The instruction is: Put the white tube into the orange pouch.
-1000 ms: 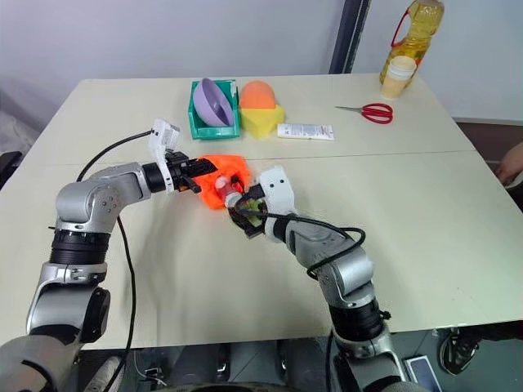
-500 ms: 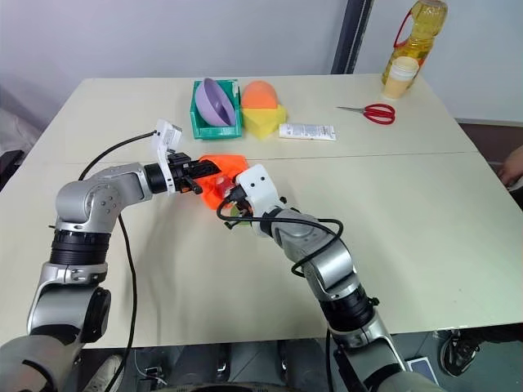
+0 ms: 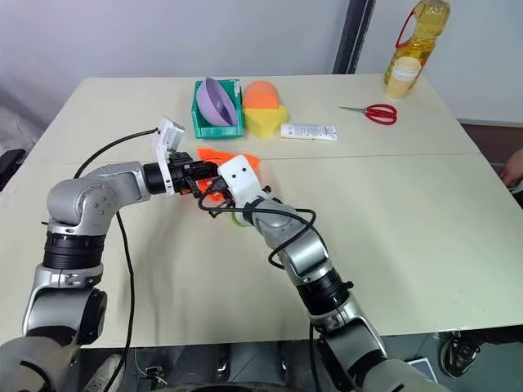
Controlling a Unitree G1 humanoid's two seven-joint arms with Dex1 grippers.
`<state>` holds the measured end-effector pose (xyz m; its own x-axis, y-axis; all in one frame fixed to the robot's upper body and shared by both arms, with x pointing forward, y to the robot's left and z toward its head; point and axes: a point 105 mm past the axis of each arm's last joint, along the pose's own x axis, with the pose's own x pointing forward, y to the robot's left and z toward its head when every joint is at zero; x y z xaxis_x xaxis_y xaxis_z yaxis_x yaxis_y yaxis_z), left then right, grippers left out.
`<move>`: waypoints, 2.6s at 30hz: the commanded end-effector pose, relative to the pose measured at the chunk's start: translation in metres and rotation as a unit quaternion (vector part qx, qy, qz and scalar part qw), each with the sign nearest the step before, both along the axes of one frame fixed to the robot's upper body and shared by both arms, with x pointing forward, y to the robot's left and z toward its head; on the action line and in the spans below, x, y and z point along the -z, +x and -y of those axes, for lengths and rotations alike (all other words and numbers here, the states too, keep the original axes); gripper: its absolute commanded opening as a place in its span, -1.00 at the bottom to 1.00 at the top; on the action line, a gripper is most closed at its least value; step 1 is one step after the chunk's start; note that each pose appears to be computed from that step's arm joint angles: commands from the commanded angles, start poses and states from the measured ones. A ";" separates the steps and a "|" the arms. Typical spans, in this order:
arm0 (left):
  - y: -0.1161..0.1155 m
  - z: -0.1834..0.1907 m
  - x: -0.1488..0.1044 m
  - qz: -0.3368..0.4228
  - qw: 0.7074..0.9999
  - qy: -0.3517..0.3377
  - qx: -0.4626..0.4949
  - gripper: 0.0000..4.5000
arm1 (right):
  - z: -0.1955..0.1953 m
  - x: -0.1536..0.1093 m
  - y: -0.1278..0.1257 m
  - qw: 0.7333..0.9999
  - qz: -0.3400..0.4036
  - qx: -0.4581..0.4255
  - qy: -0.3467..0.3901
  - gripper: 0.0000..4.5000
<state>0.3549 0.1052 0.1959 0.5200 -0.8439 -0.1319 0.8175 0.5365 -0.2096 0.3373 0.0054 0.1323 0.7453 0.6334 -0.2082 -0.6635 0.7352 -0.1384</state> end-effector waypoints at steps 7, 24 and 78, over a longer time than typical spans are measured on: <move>-0.001 -0.015 0.010 0.041 0.998 0.050 -0.005 -1.00 | 0.041 0.001 -0.033 1.000 -0.015 -0.008 -0.009 0.57; -0.004 -0.021 0.018 0.041 0.998 0.046 -0.014 -1.00 | 0.024 0.015 -0.033 0.994 0.014 -0.074 -0.077 0.79; -0.060 -0.020 0.029 -0.008 0.987 0.074 0.146 0.47 | 0.151 -0.047 -0.094 0.991 0.019 -0.039 -0.124 -1.00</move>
